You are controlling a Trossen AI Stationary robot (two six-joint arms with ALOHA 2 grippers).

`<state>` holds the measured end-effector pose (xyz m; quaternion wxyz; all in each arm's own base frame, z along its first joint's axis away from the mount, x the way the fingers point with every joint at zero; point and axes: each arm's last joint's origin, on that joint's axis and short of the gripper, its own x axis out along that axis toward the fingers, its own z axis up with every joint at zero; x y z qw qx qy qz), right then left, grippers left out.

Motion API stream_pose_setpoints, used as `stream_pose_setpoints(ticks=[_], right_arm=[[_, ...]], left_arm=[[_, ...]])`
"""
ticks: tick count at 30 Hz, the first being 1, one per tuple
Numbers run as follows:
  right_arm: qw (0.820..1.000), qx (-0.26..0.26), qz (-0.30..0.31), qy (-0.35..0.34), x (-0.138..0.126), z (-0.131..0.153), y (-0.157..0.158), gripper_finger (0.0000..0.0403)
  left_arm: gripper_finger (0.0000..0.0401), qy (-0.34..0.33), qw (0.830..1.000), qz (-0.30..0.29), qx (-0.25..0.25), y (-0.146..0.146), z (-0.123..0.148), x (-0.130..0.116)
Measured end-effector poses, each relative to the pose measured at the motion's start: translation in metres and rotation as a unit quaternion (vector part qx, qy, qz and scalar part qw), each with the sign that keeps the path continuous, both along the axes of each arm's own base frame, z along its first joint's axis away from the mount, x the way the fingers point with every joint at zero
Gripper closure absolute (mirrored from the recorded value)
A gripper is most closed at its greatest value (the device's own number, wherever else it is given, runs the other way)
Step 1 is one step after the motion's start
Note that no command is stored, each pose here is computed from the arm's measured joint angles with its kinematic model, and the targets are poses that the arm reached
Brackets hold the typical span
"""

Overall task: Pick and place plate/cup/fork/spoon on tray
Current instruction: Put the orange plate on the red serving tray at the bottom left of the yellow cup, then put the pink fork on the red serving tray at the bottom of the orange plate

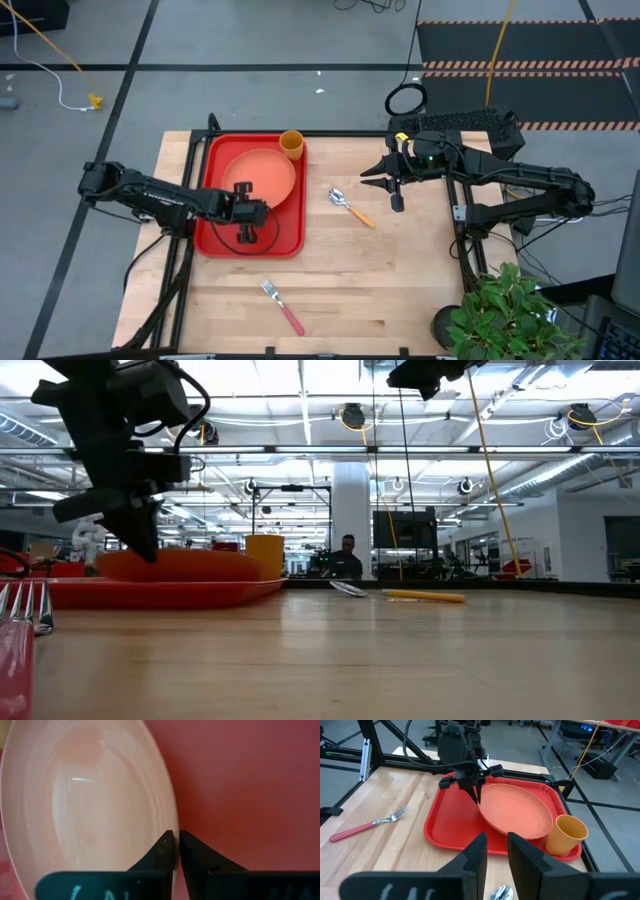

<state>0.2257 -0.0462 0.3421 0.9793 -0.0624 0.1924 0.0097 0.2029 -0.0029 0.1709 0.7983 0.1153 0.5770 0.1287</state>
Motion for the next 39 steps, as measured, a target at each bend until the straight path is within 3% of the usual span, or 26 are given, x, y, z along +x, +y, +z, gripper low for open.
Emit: stream_pose_setpoints(ticks=[9, 20, 28, 33, 39], right_arm=[[1.0, 0.0, 0.0, 0.0, 0.0, 0.0, 0.0, 0.0337], [1.0, 0.0, 0.0, 0.0, 0.0, 0.0, 0.0, 0.0337], [1.0, 0.002, -0.001, 0.001, 0.0, 0.0, 0.0, 0.0337], [1.0, 0.005, -0.002, 0.003, 0.0, -0.001, 0.0, 0.0337], [1.0, 0.009, -0.004, -0.004, 0.001, -0.003, 0.0, 0.0337]], left_arm=[[0.0364, -0.019, 1.0, 0.012, -0.005, 0.0, 0.001, 0.003], [0.0304, -0.047, 0.997, 0.055, -0.028, -0.001, 0.004, 0.006], [0.0288, -0.09, 0.982, 0.054, -0.158, -0.013, 0.036, 0.023], [0.0288, -0.107, 0.979, 0.006, -0.176, -0.04, 0.045, 0.026], [0.0288, -0.148, 0.972, -0.087, -0.159, -0.084, 0.051, 0.022]])
